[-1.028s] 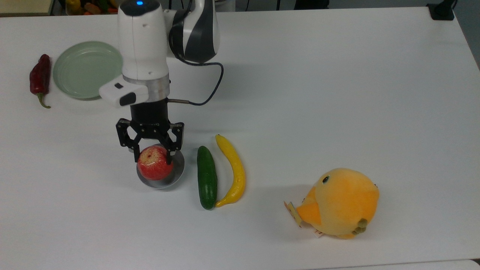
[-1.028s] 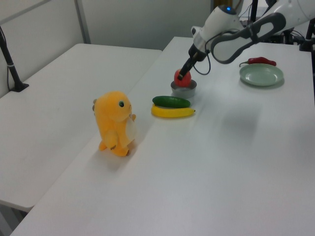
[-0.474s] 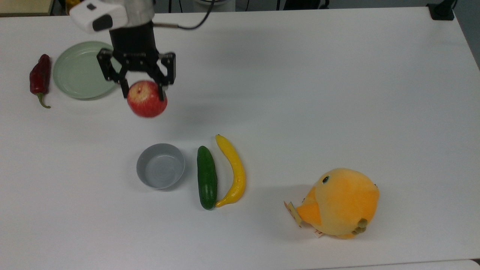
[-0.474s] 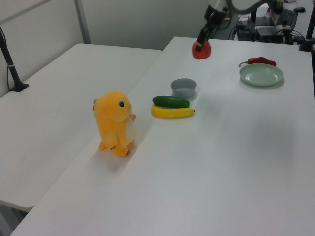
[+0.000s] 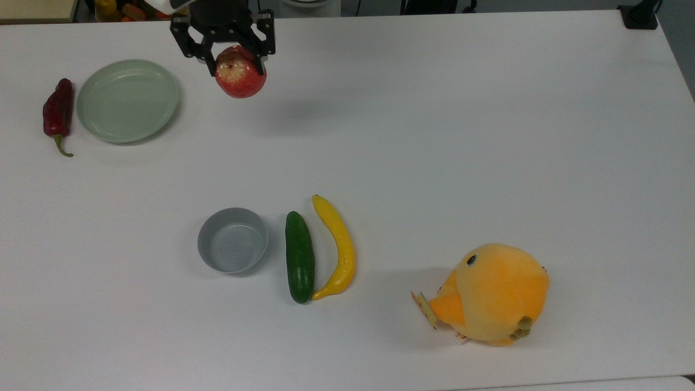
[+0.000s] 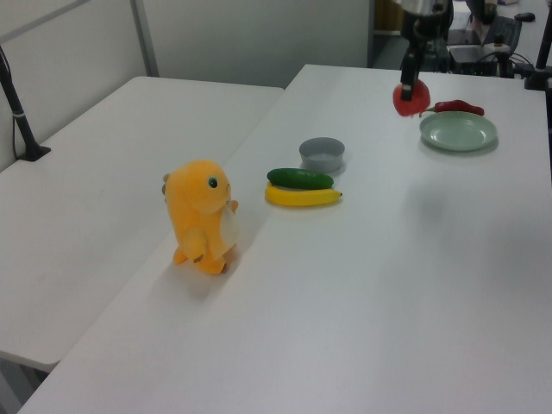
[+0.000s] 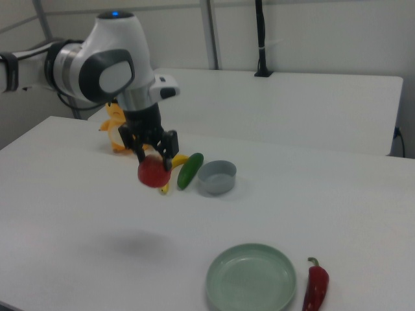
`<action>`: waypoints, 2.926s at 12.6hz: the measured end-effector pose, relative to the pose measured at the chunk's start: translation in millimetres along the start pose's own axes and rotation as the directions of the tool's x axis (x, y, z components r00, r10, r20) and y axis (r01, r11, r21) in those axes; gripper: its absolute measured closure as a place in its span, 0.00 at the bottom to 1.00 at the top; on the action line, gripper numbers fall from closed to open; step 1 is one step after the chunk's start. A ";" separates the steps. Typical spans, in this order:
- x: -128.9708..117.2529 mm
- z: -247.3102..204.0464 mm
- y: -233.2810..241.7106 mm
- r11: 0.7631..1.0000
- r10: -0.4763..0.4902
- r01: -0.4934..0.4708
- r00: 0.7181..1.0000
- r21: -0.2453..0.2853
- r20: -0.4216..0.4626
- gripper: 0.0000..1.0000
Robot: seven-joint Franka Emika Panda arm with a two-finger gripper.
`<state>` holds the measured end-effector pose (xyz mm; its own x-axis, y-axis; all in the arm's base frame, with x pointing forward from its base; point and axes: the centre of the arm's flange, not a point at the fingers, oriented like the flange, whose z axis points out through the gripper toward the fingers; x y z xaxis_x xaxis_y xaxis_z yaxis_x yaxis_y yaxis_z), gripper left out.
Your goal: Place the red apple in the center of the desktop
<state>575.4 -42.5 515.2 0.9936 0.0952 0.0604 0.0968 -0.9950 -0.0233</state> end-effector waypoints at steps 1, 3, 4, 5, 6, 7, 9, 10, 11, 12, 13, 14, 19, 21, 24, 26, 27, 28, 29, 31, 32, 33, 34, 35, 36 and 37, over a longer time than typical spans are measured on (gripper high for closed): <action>-9.2 21.9 -3.8 1.000 -0.007 0.007 0.999 0.008 0.047 0.26; -22.9 61.0 -9.7 1.000 -0.017 0.016 0.996 0.014 0.091 0.26; -27.9 77.4 -11.4 1.000 -0.022 0.021 0.995 0.009 0.093 0.26; -32.6 91.3 -13.1 1.000 -0.026 0.026 0.995 0.006 0.095 0.26; -36.6 101.9 -14.0 1.000 -0.027 0.027 0.995 0.004 0.095 0.26; -38.3 109.2 -14.5 1.000 -0.028 0.028 0.996 0.001 0.080 0.26; -39.7 122.6 -24.2 0.999 -0.042 0.043 0.998 -0.004 0.049 0.26; -40.9 132.1 -31.1 0.999 -0.053 0.053 0.998 -0.005 0.044 0.26; -42.0 141.8 -35.5 0.998 -0.059 0.059 0.997 -0.005 0.040 0.26; -41.9 149.8 -37.6 0.998 -0.063 0.063 0.997 -0.005 0.038 0.26; -40.6 154.6 -38.3 0.998 -0.064 0.065 0.997 -0.006 0.031 0.26; -39.5 157.4 -38.2 0.998 -0.065 0.065 0.998 -0.007 0.027 0.26; -38.6 159.0 -37.5 0.999 -0.046 0.046 0.999 -0.008 0.027 0.00; -35.5 153.1 -36.8 0.999 -0.039 0.039 0.999 -0.010 0.014 0.00; -14.3 97.0 -36.1 0.999 0.031 -0.031 0.999 -0.009 0.011 0.00; -1.3 34.5 -36.1 0.996 0.088 -0.088 0.996 -0.008 0.004 0.00; 2.8 6.4 -34.9 0.995 0.101 -0.101 0.995 -0.008 -0.008 0.00; 5.6 -18.3 -34.0 0.994 0.110 -0.110 0.994 -0.008 -0.020 0.00; 7.1 -35.6 -34.2 0.992 0.125 -0.125 0.992 -0.007 -0.027 0.00; 6.4 -62.7 -36.7 0.983 0.181 -0.181 0.983 0.004 -0.020 0.00; 4.0 -72.6 -39.0 0.980 0.201 -0.201 0.980 0.006 -0.003 0.00; 1.3 -77.8 -42.5 0.976 0.216 -0.216 0.976 0.005 0.019 0.00; 0.4 -81.3 -47.8 0.976 0.218 -0.218 0.976 0.005 0.027 0.00; 0.9 -82.9 -54.1 0.978 0.210 -0.210 0.977 0.006 0.025 0.00; 1.3 -82.9 -59.8 0.981 0.195 -0.195 0.980 0.006 0.025 0.00; 1.7 -82.8 -65.7 0.988 0.156 -0.157 0.987 0.008 0.025 0.00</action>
<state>566.0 20.6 599.4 0.9977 -0.0610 0.0310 -0.0597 -0.9974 -0.0401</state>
